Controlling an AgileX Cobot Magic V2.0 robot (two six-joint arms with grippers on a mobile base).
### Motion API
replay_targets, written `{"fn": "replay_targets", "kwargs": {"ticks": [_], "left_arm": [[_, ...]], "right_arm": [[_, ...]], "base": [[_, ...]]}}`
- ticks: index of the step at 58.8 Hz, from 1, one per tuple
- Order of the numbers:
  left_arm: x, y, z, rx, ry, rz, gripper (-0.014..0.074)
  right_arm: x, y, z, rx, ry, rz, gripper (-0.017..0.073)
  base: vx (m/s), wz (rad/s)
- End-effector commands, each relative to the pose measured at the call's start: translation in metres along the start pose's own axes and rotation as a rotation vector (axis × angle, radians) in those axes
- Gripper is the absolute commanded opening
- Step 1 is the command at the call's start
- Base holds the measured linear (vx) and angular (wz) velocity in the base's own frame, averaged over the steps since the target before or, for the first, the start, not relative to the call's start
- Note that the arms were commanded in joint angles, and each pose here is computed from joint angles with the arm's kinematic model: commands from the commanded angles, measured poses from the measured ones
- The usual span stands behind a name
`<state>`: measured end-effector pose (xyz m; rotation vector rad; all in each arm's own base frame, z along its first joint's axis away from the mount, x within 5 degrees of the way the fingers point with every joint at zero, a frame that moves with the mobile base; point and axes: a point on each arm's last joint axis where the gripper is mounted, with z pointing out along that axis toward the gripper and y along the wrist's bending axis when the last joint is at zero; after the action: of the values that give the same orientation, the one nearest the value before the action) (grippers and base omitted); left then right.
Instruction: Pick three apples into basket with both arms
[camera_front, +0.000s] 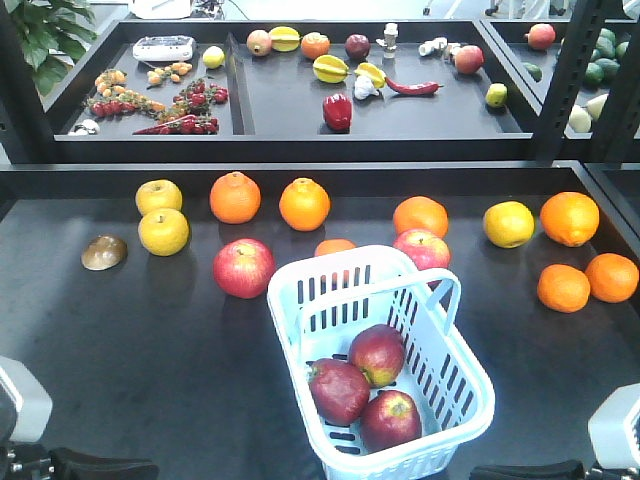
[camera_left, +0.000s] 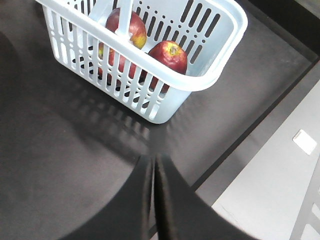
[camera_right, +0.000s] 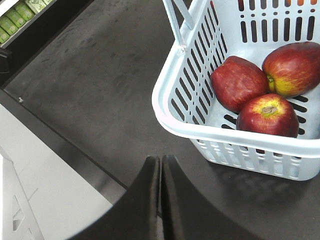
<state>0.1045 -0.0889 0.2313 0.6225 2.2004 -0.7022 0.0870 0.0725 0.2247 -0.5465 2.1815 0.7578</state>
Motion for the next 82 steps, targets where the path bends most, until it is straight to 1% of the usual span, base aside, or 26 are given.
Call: {"fn": "replay_targets", "kwargs": {"ticks": [1,37,40,44,46,47,49,51,52,53,55,59,63,67,70,71,72,77,80,82], "left_arm": [[-0.009,-0.002,-0.003,0.0,-0.047,-0.021,-0.0006],[-0.01,-0.001,-0.003,-0.007,-0.057,-0.024,-0.0006],[-0.011,-0.002,-0.003,0.0,-0.063,-0.042,-0.0006],[-0.013,-0.002,-0.003,0.003,-0.088,-0.08,-0.0006],[-0.015,-0.001,-0.003,0.001,-0.107,-0.111,-0.0006],[-0.016,-0.001,-0.003,-0.002,-0.12,-0.136,-0.0006],[-0.017,0.001,-0.003,-0.012,-0.141,-0.169,-0.0006],[-0.019,0.002,-0.004,-0.028,-0.159,-0.192,-0.0006],[-0.019,0.003,-0.004,-0.039,-0.168,-0.194,-0.0006],[-0.02,0.004,-0.004,-0.047,-0.173,-0.208,-0.0006],[-0.021,0.007,-0.005,-0.074,-0.184,-0.21,-0.0006],[-0.023,0.013,-0.006,-0.145,-0.223,-0.197,-0.0006],[-0.027,0.019,-0.008,-0.213,-0.269,-0.164,-0.0006],[-0.029,0.022,-0.009,-0.25,-0.29,-0.13,-0.0006],[-0.028,0.023,-0.009,-0.267,-0.28,-0.108,-0.0006],[-0.026,0.024,-0.009,-0.27,-0.274,-0.112,-0.0006],[-0.023,0.025,-0.008,-0.277,-0.265,-0.102,-0.0006],[-0.003,0.03,-0.005,-0.295,-0.252,-0.119,-0.0006],[0.015,0.033,-0.004,-0.299,-0.27,-0.154,-0.0006],[0.025,0.035,-0.004,-0.301,-0.304,-0.171,-0.0006]], "right_arm": [[-0.011,0.002,-0.003,-0.002,-0.053,0.004,-0.0005],[-0.011,0.002,-0.003,-0.002,-0.053,0.002,-0.0005],[-0.011,0.002,-0.003,-0.002,-0.053,0.002,-0.0005],[-0.011,0.002,-0.003,-0.002,-0.053,0.002,-0.0005],[-0.011,0.002,-0.003,-0.002,-0.053,0.002,-0.0005],[-0.011,0.002,-0.003,-0.002,-0.053,0.002,-0.0005],[-0.011,0.002,-0.003,-0.002,-0.053,0.002,-0.0005],[-0.011,0.002,-0.003,-0.002,-0.053,0.0,-0.0005],[-0.011,0.002,-0.003,-0.002,-0.053,0.0,-0.0005],[-0.011,0.002,-0.003,-0.002,-0.053,0.0,-0.0005],[-0.011,0.002,-0.003,-0.003,-0.052,0.001,-0.0005],[-0.011,0.002,-0.003,-0.003,-0.052,0.001,-0.0005],[-0.011,0.002,-0.003,-0.003,-0.052,0.001,-0.0005],[-0.011,0.002,-0.003,-0.003,-0.052,0.001,-0.0005],[-0.011,0.002,-0.003,-0.003,-0.052,0.001,-0.0005],[-0.011,0.002,-0.003,-0.003,-0.052,0.001,-0.0005],[-0.011,0.002,-0.003,-0.003,-0.052,0.001,-0.0005],[-0.011,0.002,-0.003,-0.003,-0.052,0.001,-0.0005],[-0.011,0.002,-0.003,-0.003,-0.052,0.001,-0.0005],[-0.011,0.002,-0.003,-0.003,-0.052,0.001,-0.0005]], "base": [[0.0,0.0],[0.0,0.0],[0.0,0.0],[0.0,0.0],[0.0,0.0],[0.0,0.0],[0.0,0.0],[0.0,0.0],[0.0,0.0],[0.0,0.0],[0.0,0.0],[0.0,0.0],[0.0,0.0],[0.0,0.0],[0.0,0.0],[0.0,0.0],[0.0,0.0],[0.0,0.0],[0.0,0.0],[0.0,0.0]]}}
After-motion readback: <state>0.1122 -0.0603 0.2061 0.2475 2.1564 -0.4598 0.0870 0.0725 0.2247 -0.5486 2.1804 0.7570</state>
